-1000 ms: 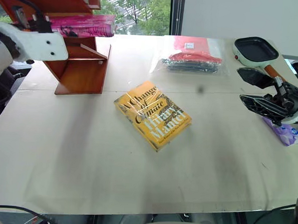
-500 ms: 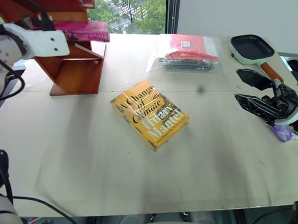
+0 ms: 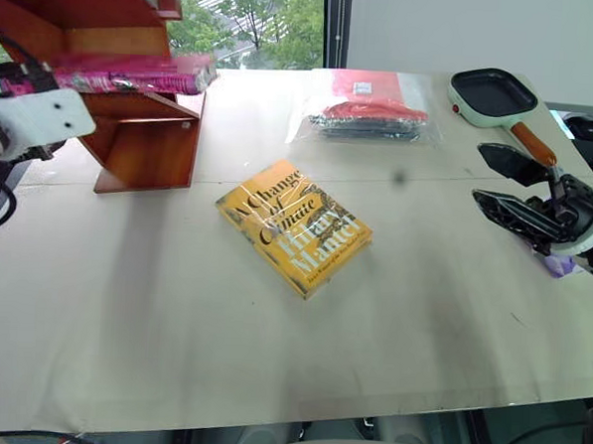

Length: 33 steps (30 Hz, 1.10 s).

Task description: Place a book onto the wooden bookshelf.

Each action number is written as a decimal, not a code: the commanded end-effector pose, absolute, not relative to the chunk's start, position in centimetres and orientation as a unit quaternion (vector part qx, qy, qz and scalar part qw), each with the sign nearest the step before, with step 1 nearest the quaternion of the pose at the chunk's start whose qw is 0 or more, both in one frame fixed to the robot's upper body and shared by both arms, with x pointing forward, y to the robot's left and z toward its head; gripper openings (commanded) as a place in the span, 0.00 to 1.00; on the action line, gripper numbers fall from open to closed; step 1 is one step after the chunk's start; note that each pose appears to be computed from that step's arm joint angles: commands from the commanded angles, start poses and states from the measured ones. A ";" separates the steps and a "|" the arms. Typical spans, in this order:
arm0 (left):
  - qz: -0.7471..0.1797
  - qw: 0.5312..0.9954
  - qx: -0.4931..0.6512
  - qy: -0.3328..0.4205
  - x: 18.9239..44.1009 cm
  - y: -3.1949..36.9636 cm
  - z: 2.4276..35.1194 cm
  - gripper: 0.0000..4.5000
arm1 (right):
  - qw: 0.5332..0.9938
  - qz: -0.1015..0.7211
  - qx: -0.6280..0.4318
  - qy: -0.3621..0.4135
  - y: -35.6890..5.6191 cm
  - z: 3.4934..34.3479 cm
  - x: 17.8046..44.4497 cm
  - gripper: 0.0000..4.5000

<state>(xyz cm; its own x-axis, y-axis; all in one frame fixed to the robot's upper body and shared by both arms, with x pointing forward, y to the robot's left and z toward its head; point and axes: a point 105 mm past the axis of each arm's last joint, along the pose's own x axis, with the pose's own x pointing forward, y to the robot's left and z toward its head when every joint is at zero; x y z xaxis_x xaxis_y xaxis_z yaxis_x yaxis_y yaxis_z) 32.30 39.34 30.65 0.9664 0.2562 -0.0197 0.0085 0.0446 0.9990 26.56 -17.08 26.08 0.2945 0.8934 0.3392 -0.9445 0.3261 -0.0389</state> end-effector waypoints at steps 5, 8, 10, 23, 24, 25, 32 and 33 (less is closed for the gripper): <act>0.248 0.690 0.674 -0.086 26.8 37.7 38.0 0.98 | 0.796 0.577 0.078 -0.167 -17.0 26.9 26.2 1.00; 0.263 0.711 0.632 -0.158 26.1 36.1 39.1 0.98 | 0.796 0.577 0.078 -0.166 -17.1 26.9 26.1 1.00; 0.208 0.763 0.574 -0.213 27.1 33.8 38.2 0.98 | 0.797 0.576 0.077 -0.164 -17.1 26.8 26.0 1.00; -0.246 0.942 0.051 -0.222 36.8 13.6 23.3 0.87 | 0.831 0.535 0.063 -0.141 -18.1 25.0 25.3 1.00; -0.252 0.941 0.043 -0.223 37.2 12.9 23.3 0.80 | 0.833 0.532 0.065 -0.141 -18.1 24.9 25.2 1.00; -0.256 0.940 0.043 -0.223 37.7 12.4 23.2 0.65 | 0.834 0.529 0.065 -0.142 -18.1 24.8 25.2 1.00; -0.124 0.956 0.072 -0.255 43.7 12.9 24.9 0.01 | 0.846 0.509 0.053 -0.148 -18.6 24.8 25.0 1.00; -0.087 0.957 0.081 -0.265 44.2 13.8 25.5 0.01 | 0.848 0.506 0.051 -0.149 -18.8 24.9 24.9 1.00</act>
<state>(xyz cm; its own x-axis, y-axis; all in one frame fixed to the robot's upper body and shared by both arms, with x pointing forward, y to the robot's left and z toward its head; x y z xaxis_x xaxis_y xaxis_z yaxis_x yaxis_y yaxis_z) 43.93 12.09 23.12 0.8618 -0.3191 0.3944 0.2599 0.9453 0.1971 25.44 -18.26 23.57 0.4375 0.8547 0.2794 -0.8904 0.4551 0.0020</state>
